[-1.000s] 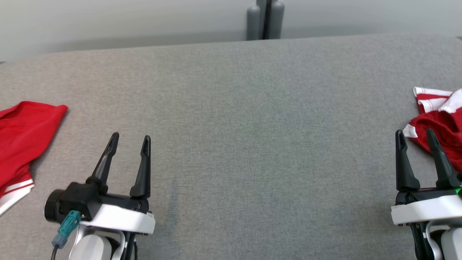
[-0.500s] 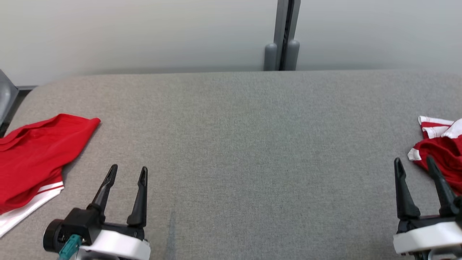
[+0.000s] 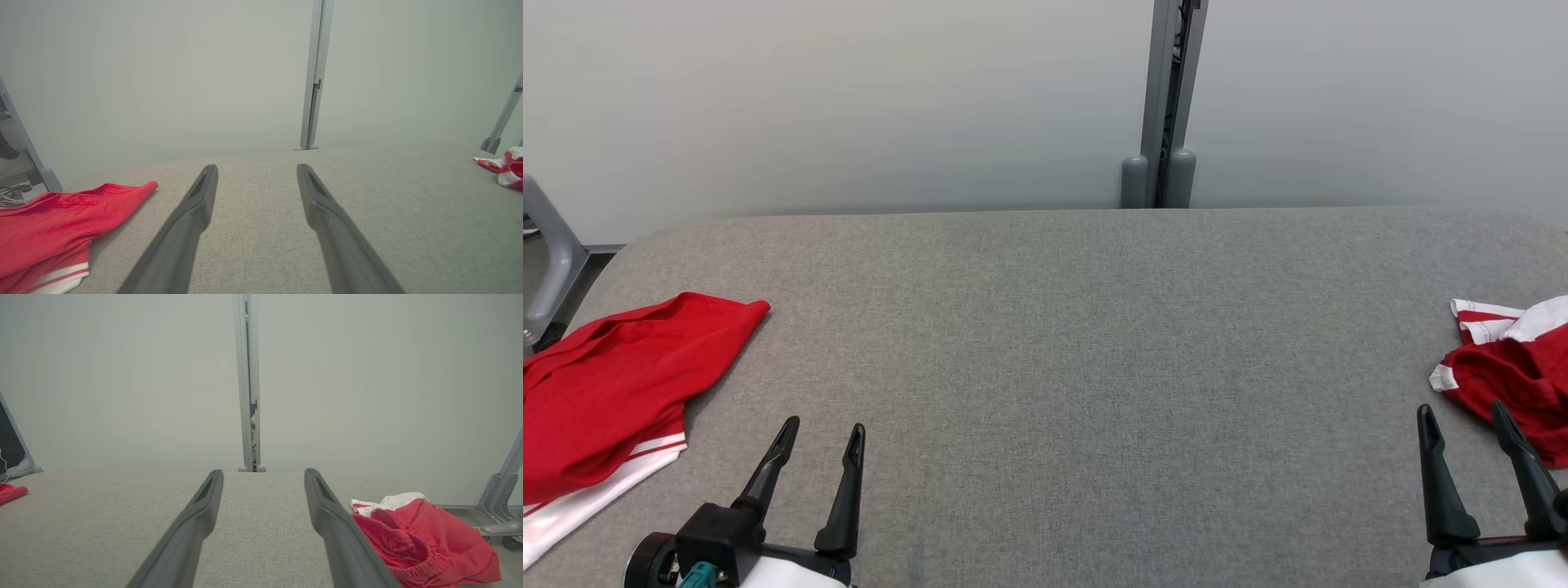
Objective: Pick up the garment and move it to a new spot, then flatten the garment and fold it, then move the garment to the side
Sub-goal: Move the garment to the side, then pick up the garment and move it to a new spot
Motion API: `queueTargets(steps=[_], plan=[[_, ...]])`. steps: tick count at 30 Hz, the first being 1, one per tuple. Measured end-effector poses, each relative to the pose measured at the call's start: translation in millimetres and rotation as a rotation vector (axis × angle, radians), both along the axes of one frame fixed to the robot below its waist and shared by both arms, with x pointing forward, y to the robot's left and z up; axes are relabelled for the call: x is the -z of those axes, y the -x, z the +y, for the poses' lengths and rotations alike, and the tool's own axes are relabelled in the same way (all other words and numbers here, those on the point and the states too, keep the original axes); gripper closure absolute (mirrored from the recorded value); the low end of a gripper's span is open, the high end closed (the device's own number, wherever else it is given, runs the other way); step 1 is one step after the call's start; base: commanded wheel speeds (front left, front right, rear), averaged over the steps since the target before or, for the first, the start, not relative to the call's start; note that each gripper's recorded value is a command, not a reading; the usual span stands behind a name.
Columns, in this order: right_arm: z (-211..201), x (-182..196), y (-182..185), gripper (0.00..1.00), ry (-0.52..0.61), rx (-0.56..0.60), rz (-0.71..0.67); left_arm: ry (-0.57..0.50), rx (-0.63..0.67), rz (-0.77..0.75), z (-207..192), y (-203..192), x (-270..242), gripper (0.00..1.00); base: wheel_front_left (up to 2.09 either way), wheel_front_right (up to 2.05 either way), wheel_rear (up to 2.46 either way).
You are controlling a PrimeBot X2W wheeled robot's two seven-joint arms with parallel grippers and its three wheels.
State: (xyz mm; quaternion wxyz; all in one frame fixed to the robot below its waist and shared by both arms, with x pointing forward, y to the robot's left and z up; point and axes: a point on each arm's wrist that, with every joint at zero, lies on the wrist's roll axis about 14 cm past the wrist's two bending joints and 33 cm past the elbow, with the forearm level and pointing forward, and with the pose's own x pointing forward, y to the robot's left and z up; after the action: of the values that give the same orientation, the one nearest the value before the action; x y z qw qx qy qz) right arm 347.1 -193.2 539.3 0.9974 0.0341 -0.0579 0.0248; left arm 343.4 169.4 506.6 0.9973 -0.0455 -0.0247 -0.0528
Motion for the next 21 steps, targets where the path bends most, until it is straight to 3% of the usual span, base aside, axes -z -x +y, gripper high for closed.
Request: queueTargets(steps=[21], plan=[[-0.4, 0.2, 1.1, 0.00, -0.001, 0.008, 0.003, 0.001, -0.005, 0.023, 0.8, -0.5, 5.0, 0.00, 0.00, 0.00, 0.00]])
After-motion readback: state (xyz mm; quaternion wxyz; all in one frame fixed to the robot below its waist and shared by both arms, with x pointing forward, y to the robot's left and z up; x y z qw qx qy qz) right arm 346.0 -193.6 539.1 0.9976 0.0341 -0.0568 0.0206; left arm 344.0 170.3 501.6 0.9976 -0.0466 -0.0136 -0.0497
